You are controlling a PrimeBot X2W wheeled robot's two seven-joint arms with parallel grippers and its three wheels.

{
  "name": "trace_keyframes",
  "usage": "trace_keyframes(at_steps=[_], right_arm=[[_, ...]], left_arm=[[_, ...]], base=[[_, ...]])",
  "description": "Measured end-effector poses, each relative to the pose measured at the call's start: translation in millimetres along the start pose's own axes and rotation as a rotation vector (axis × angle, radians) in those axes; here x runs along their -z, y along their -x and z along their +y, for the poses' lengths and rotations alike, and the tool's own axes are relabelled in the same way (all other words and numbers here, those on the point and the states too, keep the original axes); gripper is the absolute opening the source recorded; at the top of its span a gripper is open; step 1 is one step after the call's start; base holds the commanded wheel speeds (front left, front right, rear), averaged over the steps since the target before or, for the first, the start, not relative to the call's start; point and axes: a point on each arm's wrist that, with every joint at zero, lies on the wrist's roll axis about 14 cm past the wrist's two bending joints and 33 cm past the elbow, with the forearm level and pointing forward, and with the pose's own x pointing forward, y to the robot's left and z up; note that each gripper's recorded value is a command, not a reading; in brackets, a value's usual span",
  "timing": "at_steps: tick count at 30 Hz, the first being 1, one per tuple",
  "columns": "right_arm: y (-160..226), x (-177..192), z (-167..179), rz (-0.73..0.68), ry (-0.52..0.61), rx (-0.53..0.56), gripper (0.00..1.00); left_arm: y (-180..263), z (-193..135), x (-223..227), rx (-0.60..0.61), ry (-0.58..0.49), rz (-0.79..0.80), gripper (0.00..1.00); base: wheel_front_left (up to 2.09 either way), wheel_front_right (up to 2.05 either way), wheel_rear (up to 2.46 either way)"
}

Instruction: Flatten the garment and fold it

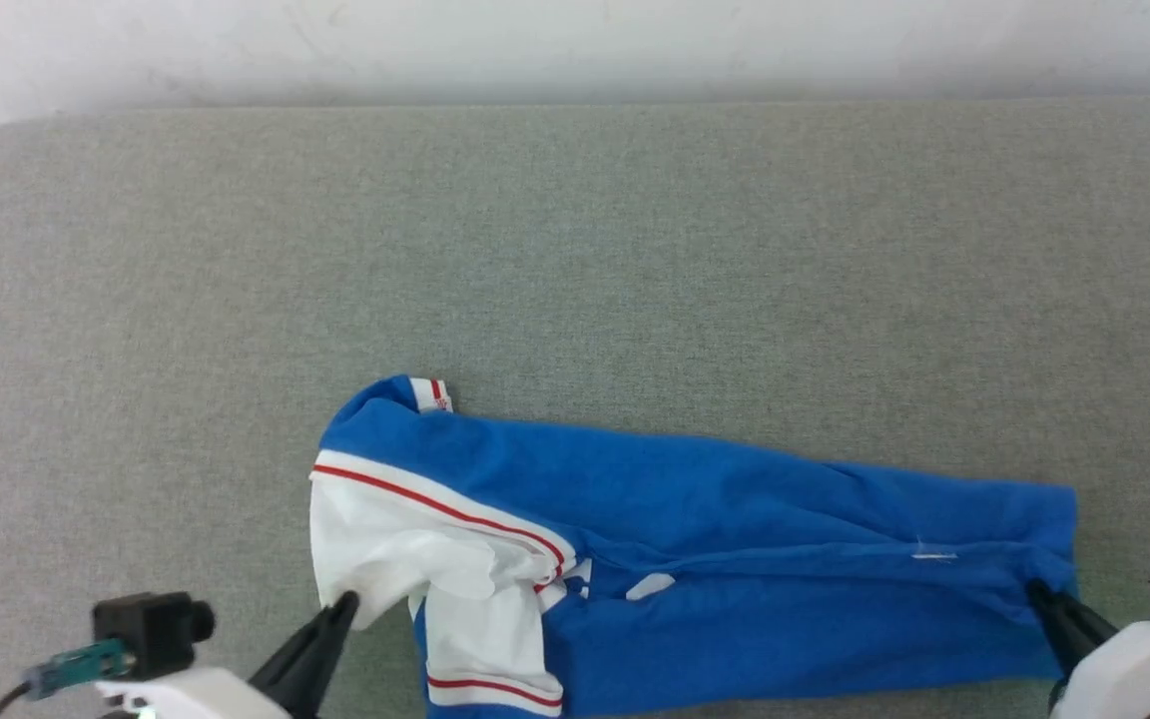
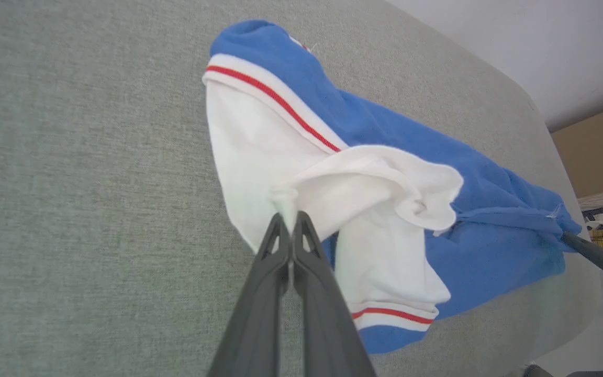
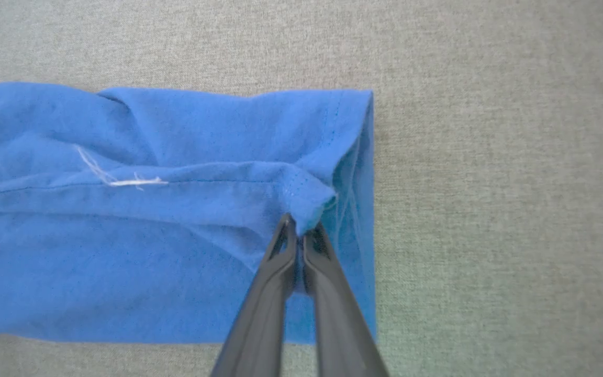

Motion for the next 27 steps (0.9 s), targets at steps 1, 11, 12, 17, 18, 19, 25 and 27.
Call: trace_keyframes(at_steps=[1,11,12,17,18,19,25,27], right_arm=[[-1,2,1,0.000,-0.002,0.000,1.00],[4,-27,0,-0.112,-0.040,0.003,1.00],[7,-33,-3,-0.128,-0.043,0.010,1.00],[19,-52,-21,-0.186,-0.056,0.068,1.00],[19,-51,-24,-0.184,-0.066,0.079,1.00],[19,-49,-27,-0.176,-0.076,0.090,1.00],[1,-10,-18,-0.029,-0.135,0.077,1.00],[-5,0,-16,0.005,-0.147,0.075,1.00]], left_arm=[[-4,-2,2,0.003,0.009,-0.002,0.77],[-21,-4,-20,-0.015,0.020,-0.118,1.00],[-20,-3,-30,-0.025,0.022,-0.161,1.00],[-3,10,-90,-0.121,-0.025,-0.452,1.00],[1,13,-98,-0.141,-0.044,-0.496,1.00],[4,15,-106,-0.164,-0.072,-0.535,1.00],[11,13,-121,-0.224,-0.176,-0.645,1.00],[9,14,-119,-0.231,-0.197,-0.641,1.00]], base=[[0.00,0.00,0.00],[0.00,0.00,0.00],[0.00,0.00,0.00],[0.00,0.00,0.00],[0.00,0.00,0.00],[0.00,0.00,0.00],[0.00,0.00,0.00],[0.00,0.00,0.00]])
